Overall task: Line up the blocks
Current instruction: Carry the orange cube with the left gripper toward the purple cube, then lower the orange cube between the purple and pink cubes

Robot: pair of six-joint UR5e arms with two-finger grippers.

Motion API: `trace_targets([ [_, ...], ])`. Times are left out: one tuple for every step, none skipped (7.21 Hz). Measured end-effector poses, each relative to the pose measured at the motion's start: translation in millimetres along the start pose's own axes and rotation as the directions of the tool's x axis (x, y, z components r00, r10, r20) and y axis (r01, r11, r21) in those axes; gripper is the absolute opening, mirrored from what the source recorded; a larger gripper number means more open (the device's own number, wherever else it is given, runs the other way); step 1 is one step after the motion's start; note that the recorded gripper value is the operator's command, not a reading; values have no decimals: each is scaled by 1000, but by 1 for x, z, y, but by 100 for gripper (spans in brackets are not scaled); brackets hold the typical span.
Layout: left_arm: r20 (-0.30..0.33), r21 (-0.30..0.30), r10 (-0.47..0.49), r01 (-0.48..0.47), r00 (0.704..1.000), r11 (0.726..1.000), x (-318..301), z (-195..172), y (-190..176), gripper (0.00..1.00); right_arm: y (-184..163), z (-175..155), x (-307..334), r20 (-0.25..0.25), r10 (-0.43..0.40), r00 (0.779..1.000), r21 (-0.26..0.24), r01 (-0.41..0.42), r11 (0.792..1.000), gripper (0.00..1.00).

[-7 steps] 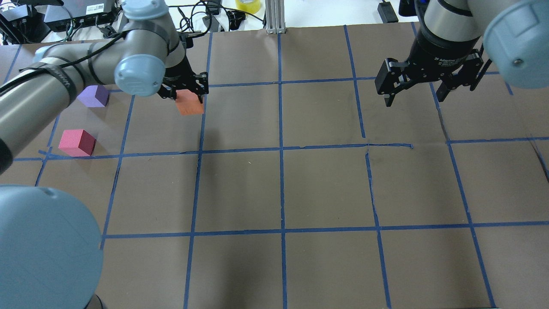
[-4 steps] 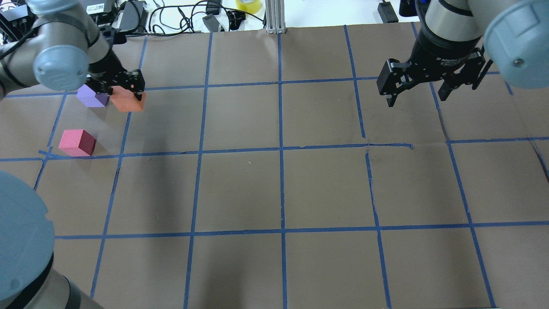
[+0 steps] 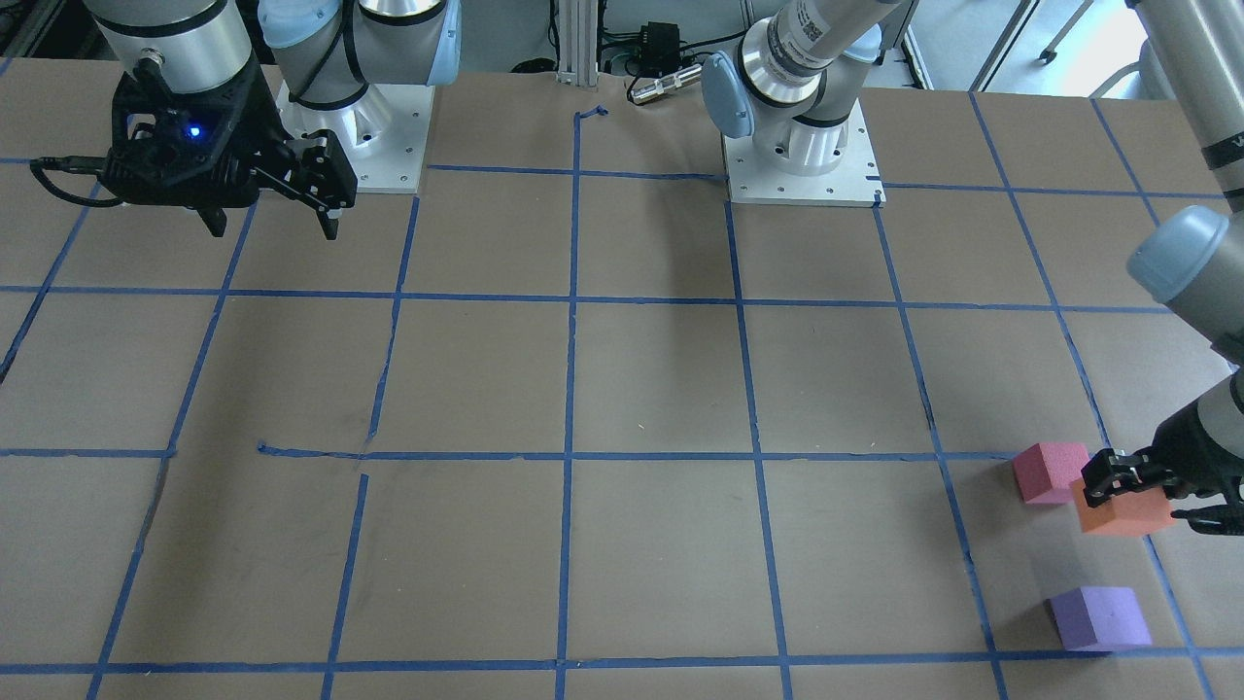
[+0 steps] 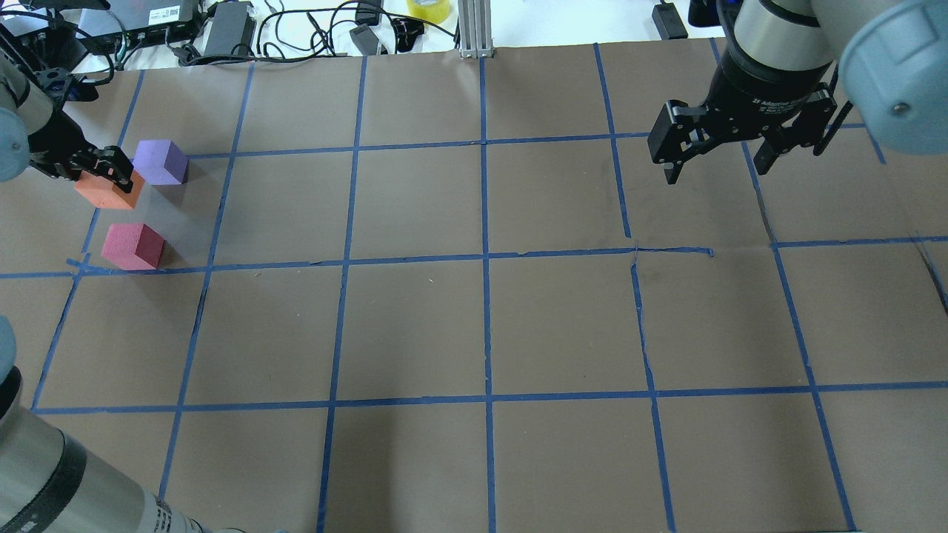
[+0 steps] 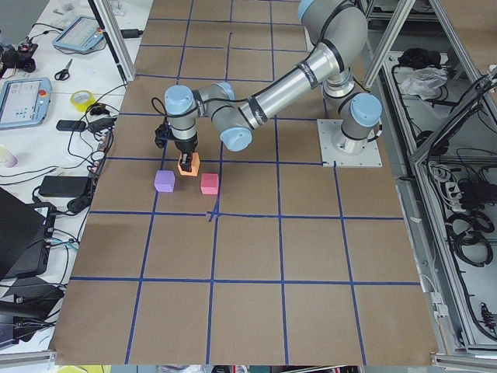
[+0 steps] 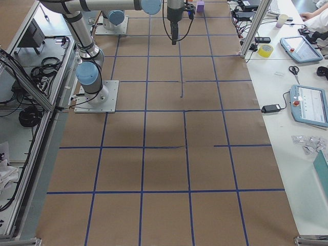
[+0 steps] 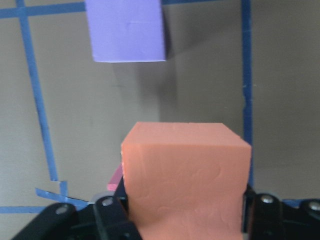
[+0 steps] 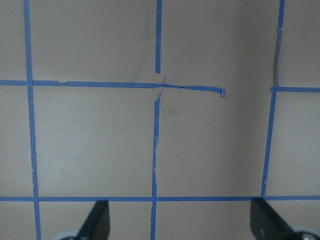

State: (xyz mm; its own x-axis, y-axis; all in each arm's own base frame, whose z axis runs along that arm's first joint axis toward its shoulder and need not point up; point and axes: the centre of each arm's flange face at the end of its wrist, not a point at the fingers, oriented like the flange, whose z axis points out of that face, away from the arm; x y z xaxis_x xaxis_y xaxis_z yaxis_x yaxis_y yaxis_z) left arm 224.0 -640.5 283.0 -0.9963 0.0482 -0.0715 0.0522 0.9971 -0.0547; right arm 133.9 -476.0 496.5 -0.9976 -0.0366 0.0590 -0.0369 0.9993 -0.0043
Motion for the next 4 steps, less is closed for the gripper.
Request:
trace_targets([
  [-3, 1, -11, 11, 1000, 1000, -12, 8, -1, 0, 1, 1, 0, 1, -1, 1000, -3, 1, 1000, 100],
  [-10, 2, -22, 22, 1000, 1000, -18, 13, -4, 0, 1, 3, 0, 1, -3, 1000, -6, 3, 1000, 100],
  [-25, 7, -34, 35, 999, 999, -19, 18, -6, 0, 1, 4, -1, 1, -5, 1000, -8, 5, 1000, 100],
  [-50, 20, -44, 45, 998, 999, -17, 19, -9, 0, 1, 4, -1, 1, -9, 1000, -9, 9, 1000, 100],
])
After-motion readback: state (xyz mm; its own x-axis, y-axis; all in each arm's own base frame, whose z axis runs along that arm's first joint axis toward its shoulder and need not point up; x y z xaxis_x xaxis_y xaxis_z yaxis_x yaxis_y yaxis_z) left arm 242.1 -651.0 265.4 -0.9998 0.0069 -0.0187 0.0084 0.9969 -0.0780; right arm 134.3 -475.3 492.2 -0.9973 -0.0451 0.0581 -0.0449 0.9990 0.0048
